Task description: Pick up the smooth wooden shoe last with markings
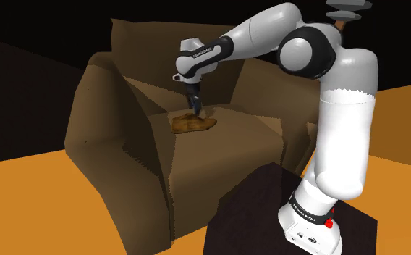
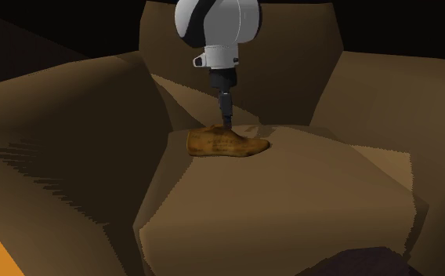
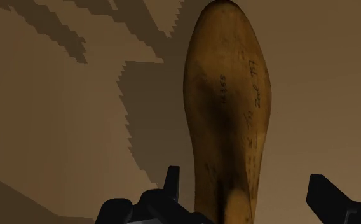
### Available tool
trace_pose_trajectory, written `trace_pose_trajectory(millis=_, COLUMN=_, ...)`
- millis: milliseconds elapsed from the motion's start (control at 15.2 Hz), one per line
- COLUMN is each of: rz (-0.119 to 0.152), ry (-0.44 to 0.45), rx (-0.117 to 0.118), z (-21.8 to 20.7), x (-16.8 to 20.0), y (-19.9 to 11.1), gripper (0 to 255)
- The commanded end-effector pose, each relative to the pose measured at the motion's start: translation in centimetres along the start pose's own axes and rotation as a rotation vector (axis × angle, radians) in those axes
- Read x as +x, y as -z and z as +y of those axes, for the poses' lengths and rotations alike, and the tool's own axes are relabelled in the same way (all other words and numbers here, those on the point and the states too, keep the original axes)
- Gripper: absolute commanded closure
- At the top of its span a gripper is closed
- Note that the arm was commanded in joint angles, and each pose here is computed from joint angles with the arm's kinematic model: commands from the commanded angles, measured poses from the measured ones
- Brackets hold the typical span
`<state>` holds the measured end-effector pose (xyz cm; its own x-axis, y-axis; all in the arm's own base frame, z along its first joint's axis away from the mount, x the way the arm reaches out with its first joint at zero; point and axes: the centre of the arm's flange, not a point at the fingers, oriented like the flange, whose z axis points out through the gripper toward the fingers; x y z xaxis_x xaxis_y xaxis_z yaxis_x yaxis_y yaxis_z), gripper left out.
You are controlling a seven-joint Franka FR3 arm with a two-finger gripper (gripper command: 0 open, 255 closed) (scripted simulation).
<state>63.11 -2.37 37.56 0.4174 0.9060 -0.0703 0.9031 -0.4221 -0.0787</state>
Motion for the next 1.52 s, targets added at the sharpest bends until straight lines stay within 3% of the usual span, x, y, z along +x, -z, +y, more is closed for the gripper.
trace_pose_trajectory(millis=0, rz=0.000, ry=0.012, rx=0.001, z=0.3, x=0.2, y=-1.1, gripper=0)
trace_pose_trajectory(millis=462, rz=0.000, ry=0.012, rx=0.001, z=0.5, x=0.5, y=-4.0, gripper=0)
trace_pose_trajectory(millis=528, rz=0.000, ry=0.012, rx=0.001, z=0.5, x=0.4, y=-4.0, gripper=255)
trace_pose_trajectory(millis=1122, rz=0.000, ry=0.012, rx=0.001, z=0.5, x=0.5, y=-4.0, gripper=255)
trace_pose_trajectory(millis=1452, rz=0.000, ry=0.012, rx=0.001, z=0.3, x=0.3, y=-1.4, gripper=255)
